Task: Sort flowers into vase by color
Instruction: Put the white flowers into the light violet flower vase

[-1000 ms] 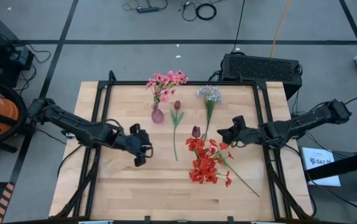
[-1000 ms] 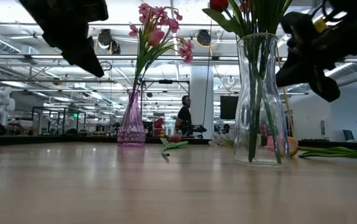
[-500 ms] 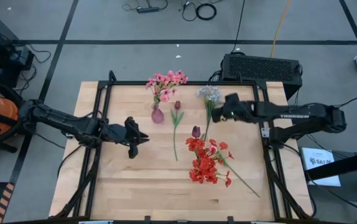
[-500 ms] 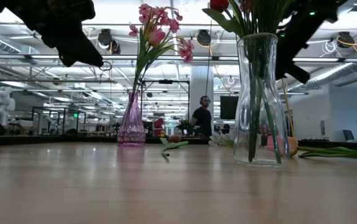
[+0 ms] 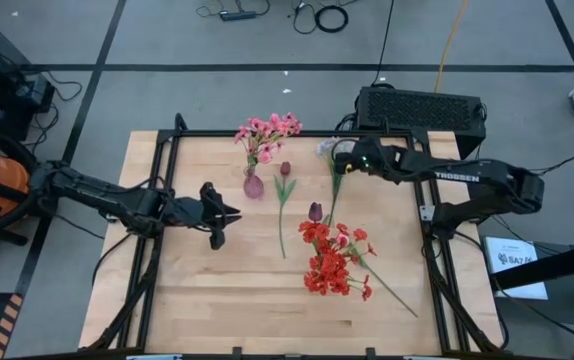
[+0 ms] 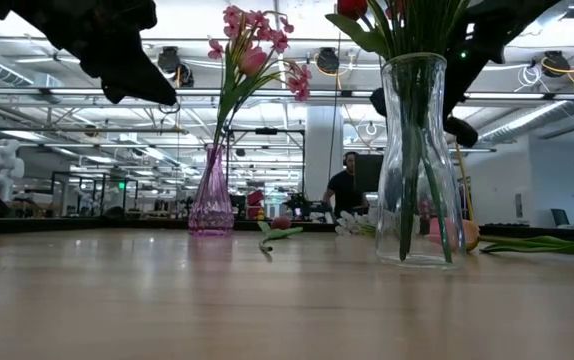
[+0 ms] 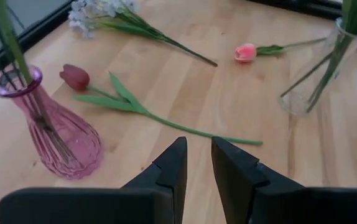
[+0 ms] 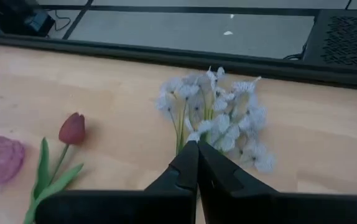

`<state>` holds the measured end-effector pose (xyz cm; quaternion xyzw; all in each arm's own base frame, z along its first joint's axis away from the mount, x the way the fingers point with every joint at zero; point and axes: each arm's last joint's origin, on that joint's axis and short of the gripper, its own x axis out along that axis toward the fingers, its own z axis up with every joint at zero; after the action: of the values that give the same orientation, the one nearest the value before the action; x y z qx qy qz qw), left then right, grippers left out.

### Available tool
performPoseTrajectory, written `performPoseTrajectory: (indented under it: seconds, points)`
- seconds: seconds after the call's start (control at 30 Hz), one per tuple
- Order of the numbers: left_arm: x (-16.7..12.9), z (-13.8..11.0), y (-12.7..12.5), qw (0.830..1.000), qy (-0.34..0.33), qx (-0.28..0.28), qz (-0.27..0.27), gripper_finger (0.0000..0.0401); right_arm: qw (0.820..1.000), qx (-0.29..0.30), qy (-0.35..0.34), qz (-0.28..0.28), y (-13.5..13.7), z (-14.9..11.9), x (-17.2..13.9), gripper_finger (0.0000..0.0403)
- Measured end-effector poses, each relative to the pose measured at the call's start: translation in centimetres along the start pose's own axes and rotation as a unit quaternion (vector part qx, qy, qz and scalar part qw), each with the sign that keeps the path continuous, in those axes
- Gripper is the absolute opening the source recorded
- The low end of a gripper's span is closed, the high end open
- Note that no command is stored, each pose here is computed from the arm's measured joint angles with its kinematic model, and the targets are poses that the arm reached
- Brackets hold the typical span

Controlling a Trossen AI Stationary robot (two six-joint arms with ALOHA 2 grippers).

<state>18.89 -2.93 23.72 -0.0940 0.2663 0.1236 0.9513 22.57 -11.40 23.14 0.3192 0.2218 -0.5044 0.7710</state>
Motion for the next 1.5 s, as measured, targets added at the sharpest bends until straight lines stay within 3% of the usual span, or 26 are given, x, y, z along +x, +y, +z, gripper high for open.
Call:
performPoseTrajectory:
  seconds: [0.1,0.37,0.83,1.1,1.23,1.37,1.5]
  points:
    - [0.0,0.1,0.2,1.000,-0.002,-0.009,0.006,0.0079,1.000,0.002,0.013,0.000,-0.2,0.0,0.6,0.0000]
    - [-0.6,0.7,1.3,0.999,-0.023,0.041,0.025,0.0079,1.000,0.007,0.022,0.019,0.0,0.1,1.2,0.0008]
    - [-2.1,-1.7,4.9,0.998,-0.053,0.040,0.012,0.0079,0.997,0.022,0.037,0.056,1.3,1.1,1.2,0.0101]
    - [-2.6,-2.2,5.6,0.997,-0.068,0.033,0.016,0.0079,0.993,-0.013,0.112,-0.028,3.6,2.7,4.4,0.0146]
    - [-2.6,-2.2,5.7,0.997,-0.067,0.036,0.018,0.0079,0.979,0.009,0.188,-0.073,2.8,2.1,6.6,0.0172]
    - [-2.6,-2.2,5.7,0.996,-0.066,0.048,0.026,0.0079,0.962,0.026,0.260,-0.078,1.7,0.9,9.2,0.0196]
    - [-2.6,-2.4,6.1,0.995,-0.059,0.048,0.061,0.0079,0.952,0.037,0.291,-0.091,1.3,-0.4,11.2,0.0215]
